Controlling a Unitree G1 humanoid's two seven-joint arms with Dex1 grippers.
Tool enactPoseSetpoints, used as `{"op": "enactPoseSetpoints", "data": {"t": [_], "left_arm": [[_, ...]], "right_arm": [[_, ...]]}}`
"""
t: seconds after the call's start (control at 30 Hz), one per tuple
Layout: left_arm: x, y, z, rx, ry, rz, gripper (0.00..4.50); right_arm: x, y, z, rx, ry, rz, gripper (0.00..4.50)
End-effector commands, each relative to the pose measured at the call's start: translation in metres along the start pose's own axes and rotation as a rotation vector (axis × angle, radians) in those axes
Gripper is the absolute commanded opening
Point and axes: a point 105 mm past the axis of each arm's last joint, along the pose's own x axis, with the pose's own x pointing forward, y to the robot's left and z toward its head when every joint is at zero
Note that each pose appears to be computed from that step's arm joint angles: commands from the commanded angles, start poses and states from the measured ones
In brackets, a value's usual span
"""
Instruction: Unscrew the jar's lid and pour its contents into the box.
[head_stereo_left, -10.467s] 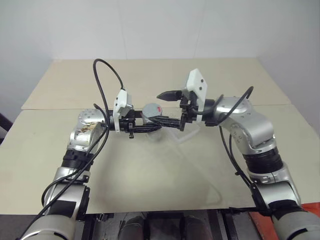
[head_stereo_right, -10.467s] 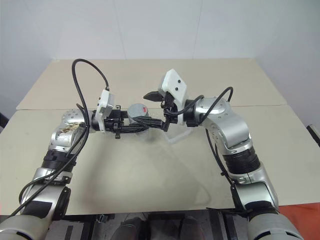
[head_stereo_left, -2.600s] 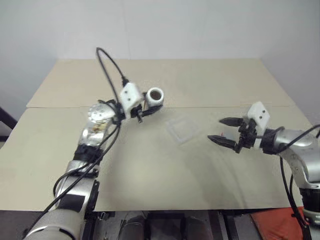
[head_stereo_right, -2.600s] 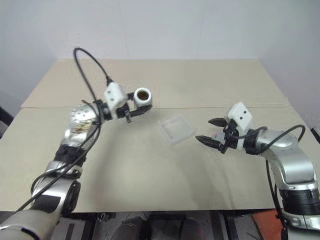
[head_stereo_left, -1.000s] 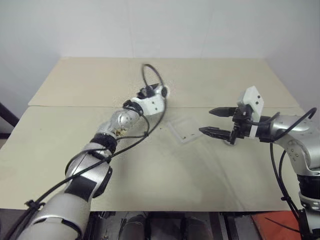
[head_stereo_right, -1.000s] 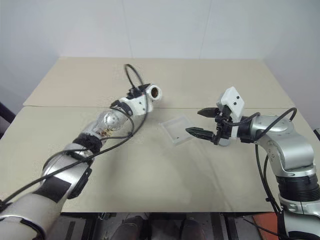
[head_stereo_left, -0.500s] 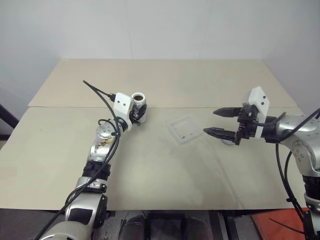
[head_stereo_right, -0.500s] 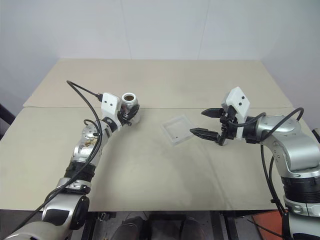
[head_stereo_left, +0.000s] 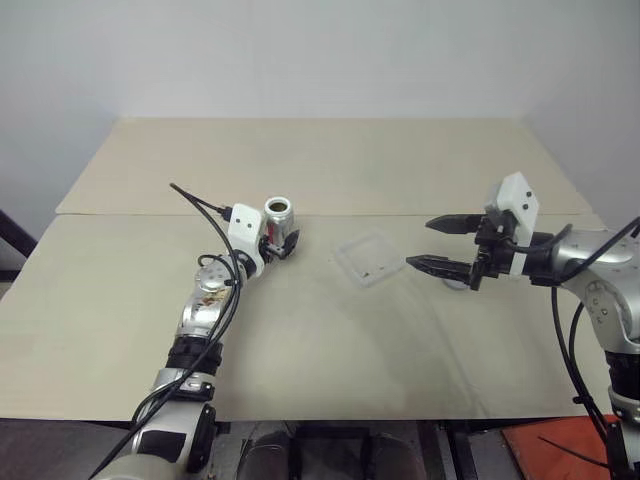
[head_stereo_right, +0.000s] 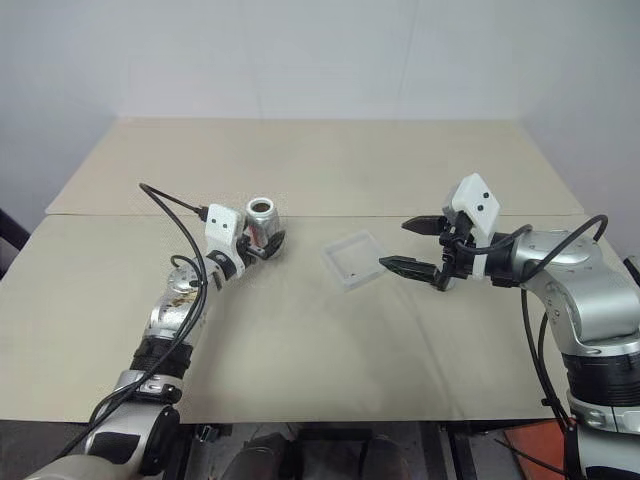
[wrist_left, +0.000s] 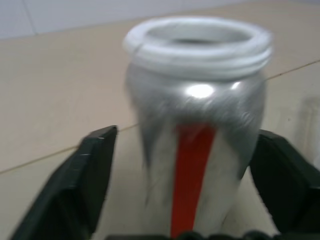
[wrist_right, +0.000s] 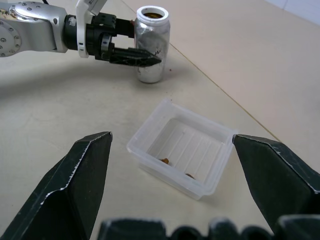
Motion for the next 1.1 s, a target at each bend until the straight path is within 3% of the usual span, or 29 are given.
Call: {"op": "enactPoseSetpoints", "data": {"t": [0.03,0.2,0.43,0.57,0.8,1.1], "left_arm": [[-0.005,0.0,0.018,0.033,-0.059,0.001,4.48],[-0.02,-0.006,0.014,0.081,-0.033,-0.046,4.48],[-0.066,-0.001,0.016,0.196,0.047,-0.079,4.48],[-0.091,0.003,0.035,0.189,0.022,-0.151,4.48],[-0.142,0.002,0.075,0.249,-0.036,-0.601,4.48],[-0.14,0.013,0.097,0.318,-0.058,-0.695,4.48]], "right_arm": [[-0.006,0.0,0.016,-0.064,-0.047,-0.017,4.5],[-0.008,0.001,0.012,-0.065,-0.031,-0.026,4.5],[-0.012,0.006,0.007,-0.078,-0.011,-0.02,4.5],[-0.016,0.007,0.004,-0.091,-0.001,-0.018,4.5],[-0.024,0.007,-0.001,-0.146,0.001,-0.011,4.5],[-0.029,0.004,-0.001,-0.162,0.006,-0.02,4.5]]}}
